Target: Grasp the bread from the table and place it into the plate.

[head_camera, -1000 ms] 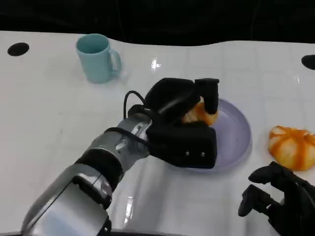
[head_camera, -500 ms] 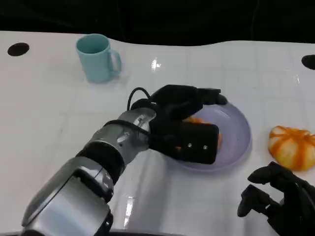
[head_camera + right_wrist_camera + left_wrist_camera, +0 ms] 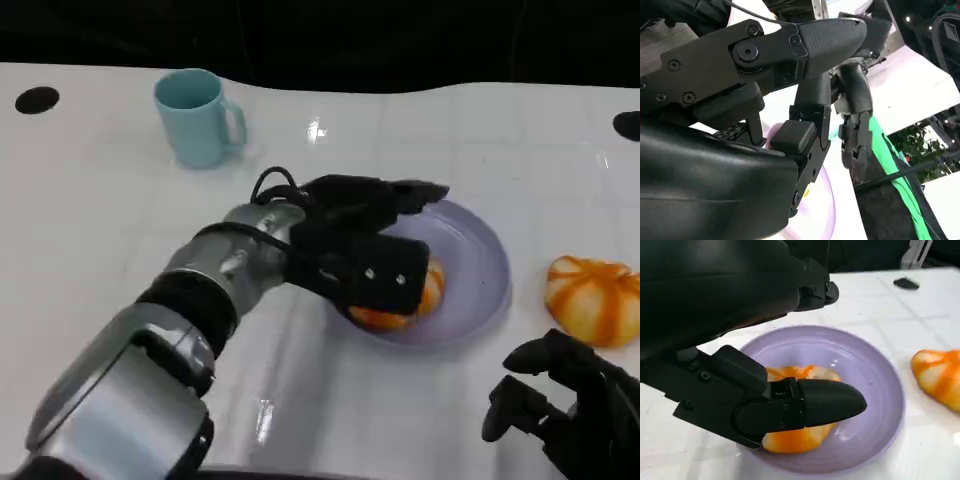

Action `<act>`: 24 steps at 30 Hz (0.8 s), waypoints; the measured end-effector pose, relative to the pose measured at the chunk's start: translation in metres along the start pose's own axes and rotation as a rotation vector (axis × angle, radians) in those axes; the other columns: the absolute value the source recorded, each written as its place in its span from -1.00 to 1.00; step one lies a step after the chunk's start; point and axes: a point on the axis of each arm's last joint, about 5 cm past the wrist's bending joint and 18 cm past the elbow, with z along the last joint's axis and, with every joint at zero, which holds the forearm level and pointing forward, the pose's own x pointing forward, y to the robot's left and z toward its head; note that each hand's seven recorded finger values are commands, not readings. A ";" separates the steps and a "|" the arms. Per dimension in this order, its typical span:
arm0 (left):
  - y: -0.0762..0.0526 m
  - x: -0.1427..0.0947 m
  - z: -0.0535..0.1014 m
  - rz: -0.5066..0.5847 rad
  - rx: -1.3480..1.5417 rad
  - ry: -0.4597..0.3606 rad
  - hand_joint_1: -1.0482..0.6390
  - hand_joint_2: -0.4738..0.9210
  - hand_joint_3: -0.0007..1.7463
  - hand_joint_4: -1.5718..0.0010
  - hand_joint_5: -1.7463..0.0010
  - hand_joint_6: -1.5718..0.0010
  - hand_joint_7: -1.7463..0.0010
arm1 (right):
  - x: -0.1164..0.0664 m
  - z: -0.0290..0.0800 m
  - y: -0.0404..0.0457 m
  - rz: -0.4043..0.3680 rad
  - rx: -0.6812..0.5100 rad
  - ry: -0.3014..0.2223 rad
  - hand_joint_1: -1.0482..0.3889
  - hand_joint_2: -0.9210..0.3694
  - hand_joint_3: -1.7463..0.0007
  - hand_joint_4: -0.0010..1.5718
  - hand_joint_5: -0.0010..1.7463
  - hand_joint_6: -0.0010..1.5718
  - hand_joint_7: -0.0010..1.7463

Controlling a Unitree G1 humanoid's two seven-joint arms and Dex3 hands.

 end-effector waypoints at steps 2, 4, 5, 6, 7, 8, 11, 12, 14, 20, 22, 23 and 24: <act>0.006 -0.004 -0.002 0.031 -0.064 -0.046 -0.95 1.00 -0.22 0.97 0.98 0.94 0.97 | 0.000 0.000 0.0000 0.000 -0.001 -0.002 -0.27 -1.00 0.71 -0.07 0.75 0.04 0.09; 0.008 -0.009 -0.006 0.057 -0.136 -0.090 -0.94 1.00 -0.23 0.95 0.98 0.94 0.97 | 0.000 0.000 -0.0002 0.002 0.000 -0.001 -0.26 -1.00 0.71 -0.08 0.75 0.03 0.09; 0.008 -0.011 -0.008 0.060 -0.170 -0.103 -0.94 1.00 -0.23 0.93 0.96 0.93 0.97 | 0.000 0.000 -0.0004 0.003 0.000 -0.001 -0.27 -1.00 0.70 -0.08 0.76 0.03 0.10; 0.007 -0.013 -0.010 0.058 -0.215 -0.113 -0.94 1.00 -0.23 0.92 0.96 0.93 0.97 | 0.001 0.000 -0.0003 0.005 0.001 0.000 -0.27 -1.00 0.70 -0.08 0.76 0.03 0.10; 0.006 -0.016 -0.013 0.056 -0.256 -0.123 -0.94 1.00 -0.23 0.92 0.95 0.93 0.97 | 0.001 0.000 -0.0004 0.006 0.000 0.000 -0.27 -1.00 0.70 -0.08 0.76 0.03 0.10; 0.005 -0.018 -0.016 0.052 -0.289 -0.129 -0.91 1.00 -0.29 0.90 0.94 0.90 0.95 | 0.001 0.000 -0.0004 0.006 -0.001 0.000 -0.27 -1.00 0.71 -0.08 0.76 0.04 0.11; 0.003 -0.029 -0.027 0.058 -0.492 -0.190 -0.87 1.00 -0.36 0.82 0.88 0.81 0.91 | 0.001 0.000 0.0000 0.001 -0.001 0.000 -0.27 -1.00 0.71 -0.08 0.76 0.02 0.12; 0.002 -0.032 -0.030 0.065 -0.558 -0.214 -0.86 1.00 -0.38 0.79 0.86 0.78 0.90 | 0.001 0.000 0.0002 -0.001 -0.001 -0.001 -0.27 -1.00 0.72 -0.08 0.76 0.02 0.12; -0.001 -0.039 -0.037 0.088 -0.671 -0.250 -0.80 1.00 -0.43 0.65 0.75 0.68 0.87 | 0.001 0.000 0.0004 -0.002 -0.001 -0.001 -0.27 -1.00 0.72 -0.08 0.77 0.02 0.13; -0.017 -0.060 -0.050 0.254 -0.978 -0.349 -0.63 1.00 -0.56 0.32 0.08 0.31 0.82 | 0.001 0.000 0.0013 -0.005 0.002 -0.005 -0.26 -1.00 0.75 -0.07 0.76 0.02 0.13; -0.024 -0.068 -0.052 0.306 -1.072 -0.367 -0.59 1.00 -0.56 0.24 0.01 0.26 0.81 | 0.001 0.000 0.0018 -0.010 0.003 -0.006 -0.27 -1.00 0.75 -0.07 0.75 0.03 0.13; -0.027 -0.072 -0.053 0.317 -1.108 -0.367 -0.54 1.00 -0.60 0.18 -0.06 0.21 0.79 | 0.001 0.000 0.0020 -0.012 0.003 -0.007 -0.28 -1.00 0.75 -0.06 0.75 0.03 0.13; -0.031 -0.077 -0.054 0.334 -1.157 -0.379 -0.52 1.00 -0.62 0.14 -0.11 0.17 0.77 | 0.001 0.000 0.0022 -0.013 0.002 -0.007 -0.28 -1.00 0.75 -0.06 0.75 0.03 0.12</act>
